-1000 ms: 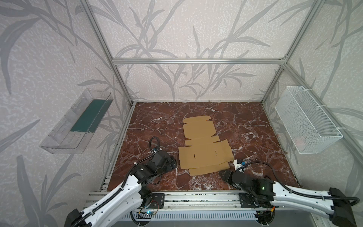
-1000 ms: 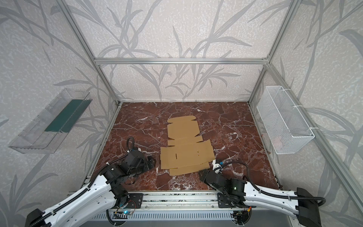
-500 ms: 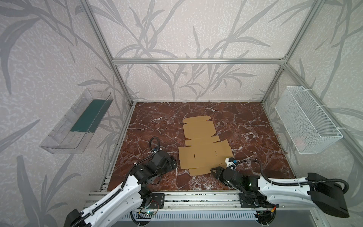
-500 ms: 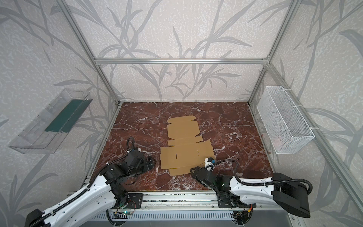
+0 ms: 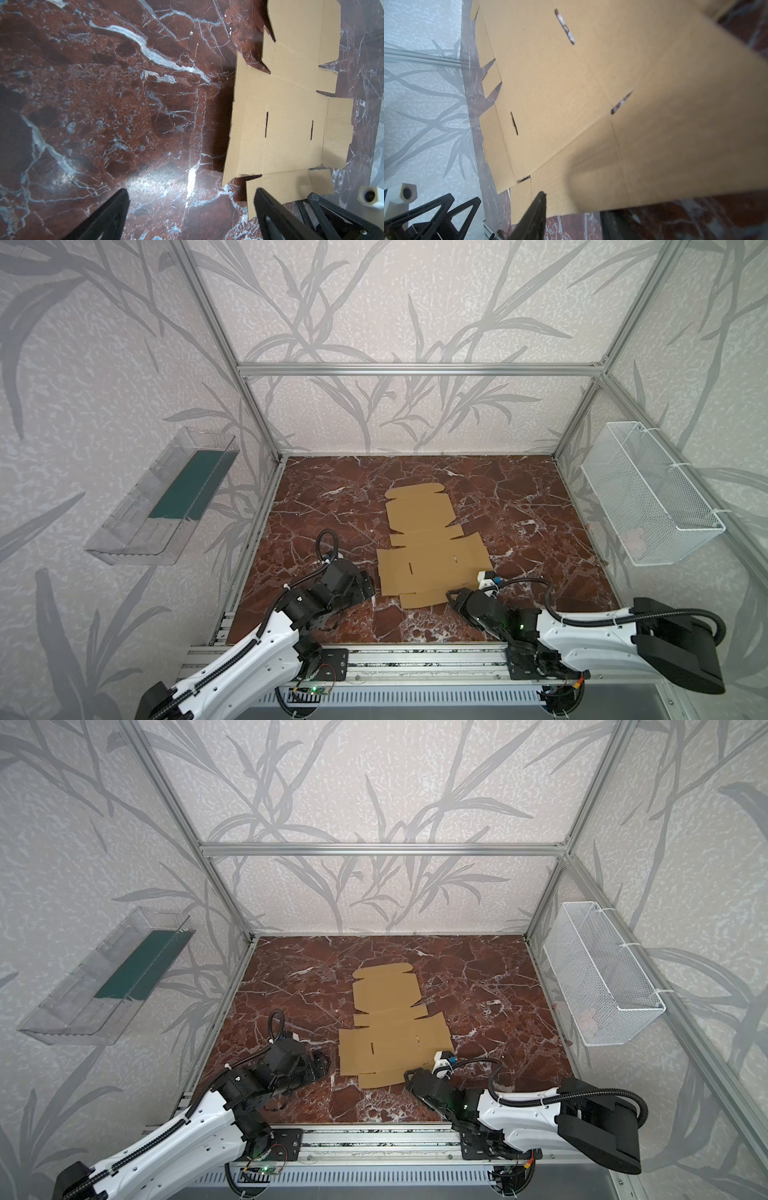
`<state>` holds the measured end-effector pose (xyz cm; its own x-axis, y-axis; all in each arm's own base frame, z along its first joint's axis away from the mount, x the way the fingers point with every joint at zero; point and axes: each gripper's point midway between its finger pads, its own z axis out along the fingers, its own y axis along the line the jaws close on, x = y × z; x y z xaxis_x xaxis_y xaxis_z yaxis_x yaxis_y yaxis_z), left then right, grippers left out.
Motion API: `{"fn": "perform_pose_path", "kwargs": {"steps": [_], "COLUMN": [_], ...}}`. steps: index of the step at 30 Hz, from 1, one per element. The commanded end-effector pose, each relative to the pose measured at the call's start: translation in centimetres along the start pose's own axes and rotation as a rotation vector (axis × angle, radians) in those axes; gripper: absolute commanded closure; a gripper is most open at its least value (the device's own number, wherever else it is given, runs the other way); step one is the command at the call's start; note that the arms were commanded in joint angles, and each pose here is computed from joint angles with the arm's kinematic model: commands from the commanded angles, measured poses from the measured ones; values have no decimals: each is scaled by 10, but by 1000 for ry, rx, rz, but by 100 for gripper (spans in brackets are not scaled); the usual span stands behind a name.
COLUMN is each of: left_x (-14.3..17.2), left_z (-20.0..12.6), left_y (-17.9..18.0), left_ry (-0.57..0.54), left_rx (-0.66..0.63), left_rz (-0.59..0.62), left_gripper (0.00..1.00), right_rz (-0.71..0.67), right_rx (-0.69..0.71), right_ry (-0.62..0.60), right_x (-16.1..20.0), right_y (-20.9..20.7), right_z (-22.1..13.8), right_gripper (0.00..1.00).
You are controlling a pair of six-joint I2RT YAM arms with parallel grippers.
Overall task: Assemble paper box
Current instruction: First fold the bottom flaps of a flat cardboard box at the center of the table.
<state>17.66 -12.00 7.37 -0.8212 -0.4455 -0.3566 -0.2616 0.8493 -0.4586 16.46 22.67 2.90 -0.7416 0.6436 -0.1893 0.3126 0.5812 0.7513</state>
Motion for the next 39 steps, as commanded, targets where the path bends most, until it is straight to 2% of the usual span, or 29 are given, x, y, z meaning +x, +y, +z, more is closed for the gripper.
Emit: {"fn": "perform_pose_path", "kwargs": {"steps": [1,6,18,30,39], "left_x": [2,2,-6,-21,-66], "left_z": [3,0,-8,-14,-47], "left_y": [9,9,7,-10,-27], "left_ry": [-3,-6,-34,-64,-199], "left_rx": [-28,-29,-35,-34,-117], "left_rz": [-5,-3,14,47,188], "left_gripper": [5,5,5,5,5], "right_rz": [-27,-40,-103,-123,-290], "right_rx": [70,64,45,15,-5], "right_ry": [-12,-7,-47,-42,104], "right_x": [-4,-5,-19,-25,-21], "right_y": [-20,-19,-14,-10,12], "right_z": [4,6,-3,-10,-42], "right_gripper": [60,71,89,100,100]}}
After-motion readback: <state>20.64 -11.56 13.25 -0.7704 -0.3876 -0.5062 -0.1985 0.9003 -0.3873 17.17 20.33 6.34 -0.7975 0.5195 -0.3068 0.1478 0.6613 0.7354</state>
